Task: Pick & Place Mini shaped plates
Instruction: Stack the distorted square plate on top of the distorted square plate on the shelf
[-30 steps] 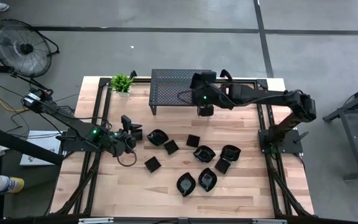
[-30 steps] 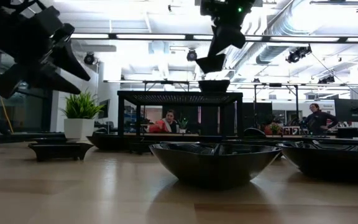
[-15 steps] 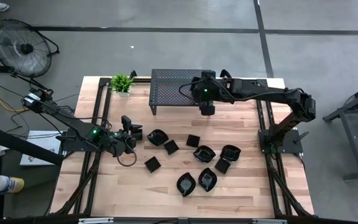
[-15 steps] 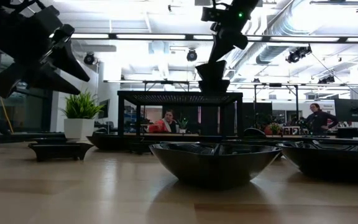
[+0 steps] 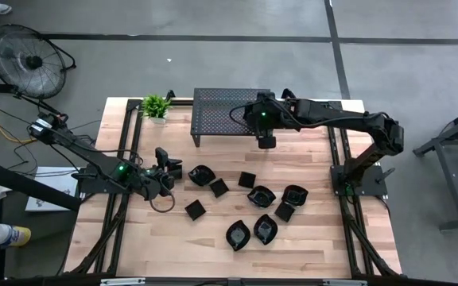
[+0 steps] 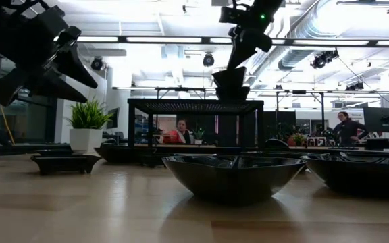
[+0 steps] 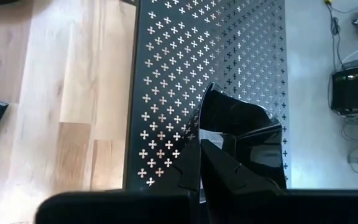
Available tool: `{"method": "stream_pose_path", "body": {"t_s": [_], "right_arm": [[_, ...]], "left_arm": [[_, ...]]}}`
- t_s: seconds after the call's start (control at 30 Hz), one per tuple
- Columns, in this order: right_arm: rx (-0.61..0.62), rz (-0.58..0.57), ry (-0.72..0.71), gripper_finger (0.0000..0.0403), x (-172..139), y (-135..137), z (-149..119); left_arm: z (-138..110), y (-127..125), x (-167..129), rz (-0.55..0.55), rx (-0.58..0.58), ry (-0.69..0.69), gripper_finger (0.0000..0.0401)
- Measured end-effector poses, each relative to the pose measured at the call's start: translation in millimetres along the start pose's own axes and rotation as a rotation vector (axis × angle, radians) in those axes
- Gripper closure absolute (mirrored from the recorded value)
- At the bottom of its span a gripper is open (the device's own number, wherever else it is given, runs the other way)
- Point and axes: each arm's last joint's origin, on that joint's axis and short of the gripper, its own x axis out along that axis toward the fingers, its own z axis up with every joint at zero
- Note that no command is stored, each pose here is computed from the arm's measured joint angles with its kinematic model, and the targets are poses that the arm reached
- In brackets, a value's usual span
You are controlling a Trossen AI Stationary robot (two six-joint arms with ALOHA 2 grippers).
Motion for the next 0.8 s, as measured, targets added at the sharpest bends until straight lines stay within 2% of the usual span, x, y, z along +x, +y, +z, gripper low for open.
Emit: {"method": "stream_pose_path", "body": {"t_s": [0.8], "right_arm": [[0.004,-0.008,0.030,0.0402,1.1,-3.0,-4.0]], "left_arm": [[0.0,0.0,0.0,0.000,-0.006,0.001,0.0213]]}}
